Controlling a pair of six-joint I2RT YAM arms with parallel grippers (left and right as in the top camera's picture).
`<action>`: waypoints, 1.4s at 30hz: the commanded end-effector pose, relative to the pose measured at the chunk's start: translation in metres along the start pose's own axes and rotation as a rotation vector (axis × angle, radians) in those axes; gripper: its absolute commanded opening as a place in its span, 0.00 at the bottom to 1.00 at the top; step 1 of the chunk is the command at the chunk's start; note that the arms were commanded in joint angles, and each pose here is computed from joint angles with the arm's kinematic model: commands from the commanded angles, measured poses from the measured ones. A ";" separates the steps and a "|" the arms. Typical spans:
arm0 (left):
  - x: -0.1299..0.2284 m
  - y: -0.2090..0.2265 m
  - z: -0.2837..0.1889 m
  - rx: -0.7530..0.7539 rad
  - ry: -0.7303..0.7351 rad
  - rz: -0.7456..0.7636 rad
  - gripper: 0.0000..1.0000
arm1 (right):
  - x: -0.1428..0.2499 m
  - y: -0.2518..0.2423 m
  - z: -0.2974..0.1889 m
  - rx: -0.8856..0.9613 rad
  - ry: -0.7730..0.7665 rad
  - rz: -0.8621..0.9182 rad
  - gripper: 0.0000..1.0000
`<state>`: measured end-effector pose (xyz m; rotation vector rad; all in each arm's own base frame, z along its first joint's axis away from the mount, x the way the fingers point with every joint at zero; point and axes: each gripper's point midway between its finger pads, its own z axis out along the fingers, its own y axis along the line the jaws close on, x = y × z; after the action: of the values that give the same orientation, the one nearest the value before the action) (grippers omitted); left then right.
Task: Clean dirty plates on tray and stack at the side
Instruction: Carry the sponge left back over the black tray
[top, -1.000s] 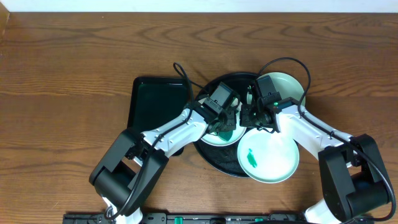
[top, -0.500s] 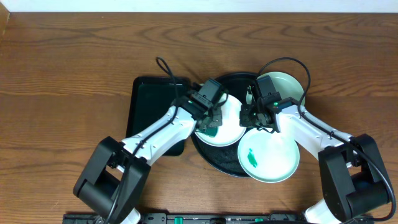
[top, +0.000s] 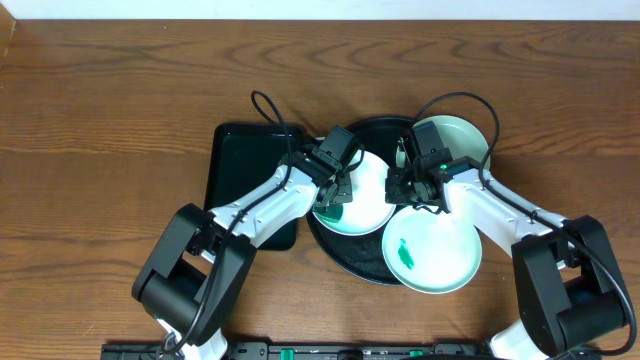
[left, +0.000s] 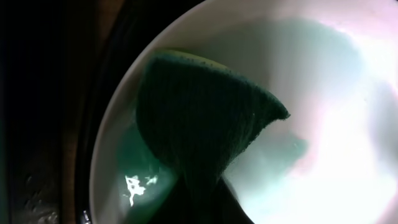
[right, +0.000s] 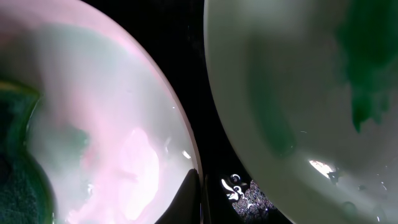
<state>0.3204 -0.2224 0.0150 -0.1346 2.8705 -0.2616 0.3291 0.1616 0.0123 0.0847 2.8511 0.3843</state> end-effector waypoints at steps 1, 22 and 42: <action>0.019 -0.008 0.016 0.048 0.098 -0.012 0.07 | 0.009 0.013 0.003 -0.040 0.026 -0.039 0.01; 0.000 -0.078 -0.014 0.425 0.099 -0.026 0.08 | 0.009 0.013 0.003 -0.040 0.026 -0.039 0.01; -0.055 0.045 -0.121 0.245 -0.112 -0.140 0.07 | 0.009 0.013 0.003 -0.040 0.026 -0.038 0.14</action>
<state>0.3331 -0.1818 0.1365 -0.2965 2.7021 -0.7344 0.3278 0.1660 0.0128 0.0593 2.8510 0.4002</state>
